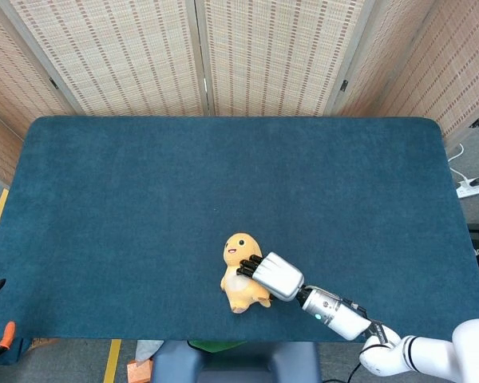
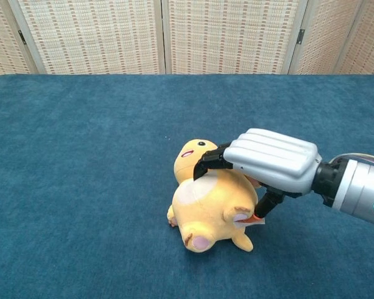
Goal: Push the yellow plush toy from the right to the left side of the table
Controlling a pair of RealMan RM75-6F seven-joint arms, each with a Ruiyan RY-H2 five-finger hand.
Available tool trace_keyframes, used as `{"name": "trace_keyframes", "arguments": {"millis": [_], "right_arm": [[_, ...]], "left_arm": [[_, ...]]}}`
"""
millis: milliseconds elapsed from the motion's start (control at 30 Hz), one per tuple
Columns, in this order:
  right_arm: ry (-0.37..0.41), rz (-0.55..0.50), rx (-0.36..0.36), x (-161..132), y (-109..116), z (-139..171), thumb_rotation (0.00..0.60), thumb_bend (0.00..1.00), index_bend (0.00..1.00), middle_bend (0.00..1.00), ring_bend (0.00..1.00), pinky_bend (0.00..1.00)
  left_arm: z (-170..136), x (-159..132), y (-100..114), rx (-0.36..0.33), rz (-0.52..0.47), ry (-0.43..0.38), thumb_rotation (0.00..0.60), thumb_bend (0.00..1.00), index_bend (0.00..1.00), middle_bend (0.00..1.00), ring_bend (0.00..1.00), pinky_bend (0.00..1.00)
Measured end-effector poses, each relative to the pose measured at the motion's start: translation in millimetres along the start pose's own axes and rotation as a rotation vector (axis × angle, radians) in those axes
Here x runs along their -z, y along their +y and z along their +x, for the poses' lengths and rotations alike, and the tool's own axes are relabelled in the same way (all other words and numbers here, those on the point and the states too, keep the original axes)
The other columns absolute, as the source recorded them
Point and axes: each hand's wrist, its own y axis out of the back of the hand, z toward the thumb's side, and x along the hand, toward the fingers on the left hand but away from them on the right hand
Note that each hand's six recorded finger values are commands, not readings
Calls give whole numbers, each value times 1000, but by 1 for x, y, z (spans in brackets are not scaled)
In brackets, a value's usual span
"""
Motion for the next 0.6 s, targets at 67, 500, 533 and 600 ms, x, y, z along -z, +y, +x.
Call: {"name": "trace_keyframes", "arguments": {"millis": [67,500,533,600], "right_arm": [[-22,-17,-7,2,0,0,600,257,0,15,24,199],[-36,-209,23,-4,32,41,600,64,0,0,0,0],[-40,-222,27,-2,36,49,600,64,0,0,0,0],[-50,-235,38,2,41,65,600,64,0,0,0,0]], "left_arm": [[0,0,0,0,0,-1,600,469,0,0,0,183],[-1,-5,-2,3,11,-13,600,454,0,0,0,183],[-1,-6,-1,-1,10,-23,600,448,0,0,0,181],[-2,-9,0,-10,2,-44,600,428,0,0,0,179]]}}
